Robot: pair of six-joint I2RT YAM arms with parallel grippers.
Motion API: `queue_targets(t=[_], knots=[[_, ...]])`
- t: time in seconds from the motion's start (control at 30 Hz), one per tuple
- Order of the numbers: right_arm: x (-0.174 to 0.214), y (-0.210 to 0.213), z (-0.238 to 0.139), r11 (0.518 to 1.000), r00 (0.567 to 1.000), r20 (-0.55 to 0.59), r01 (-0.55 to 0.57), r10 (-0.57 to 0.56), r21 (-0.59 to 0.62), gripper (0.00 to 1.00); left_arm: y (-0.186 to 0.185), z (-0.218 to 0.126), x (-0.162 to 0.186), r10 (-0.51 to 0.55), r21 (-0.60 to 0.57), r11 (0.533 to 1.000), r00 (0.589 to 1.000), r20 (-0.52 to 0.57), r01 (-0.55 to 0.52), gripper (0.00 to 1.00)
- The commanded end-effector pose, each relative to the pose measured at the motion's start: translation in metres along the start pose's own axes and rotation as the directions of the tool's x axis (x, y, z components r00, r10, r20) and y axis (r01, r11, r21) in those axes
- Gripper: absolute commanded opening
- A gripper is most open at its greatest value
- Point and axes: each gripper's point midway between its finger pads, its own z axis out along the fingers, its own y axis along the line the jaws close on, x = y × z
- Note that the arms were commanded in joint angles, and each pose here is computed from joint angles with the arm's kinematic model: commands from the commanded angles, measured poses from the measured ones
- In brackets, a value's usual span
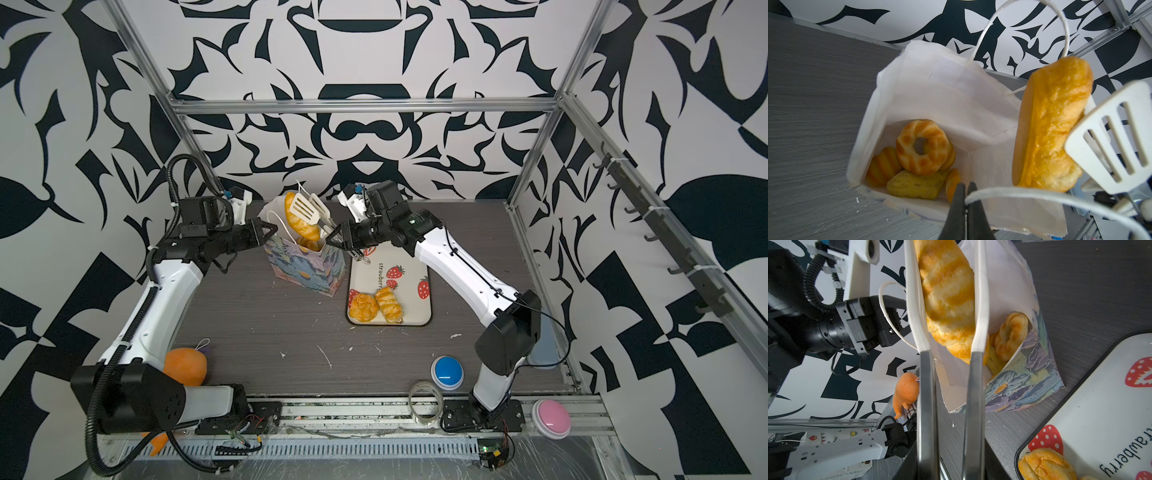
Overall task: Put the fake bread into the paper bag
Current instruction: 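Carry the long roll in the tongs over the bag opening, then open the tongs over the bag to drop the long roll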
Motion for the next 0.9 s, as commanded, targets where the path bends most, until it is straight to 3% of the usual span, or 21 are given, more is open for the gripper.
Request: queue_targets(t=[0.0,0.87], knots=[[-0.018,0.0131,-0.0127,0.998,0.995,0.076,0.059,-0.057,-0.025,0.38,-0.0025,0.0005,0.0062,-0.004,0.015,1.0,1.0,-0.012,0.004,0.02],[-0.0202,0.0091,-0.0142,0.998,0.995,0.081,0.053,-0.051,-0.017,0.45,-0.0022,0.001,0.0067,-0.004,0.015,1.0,1.0,-0.015,0.004,0.02]])
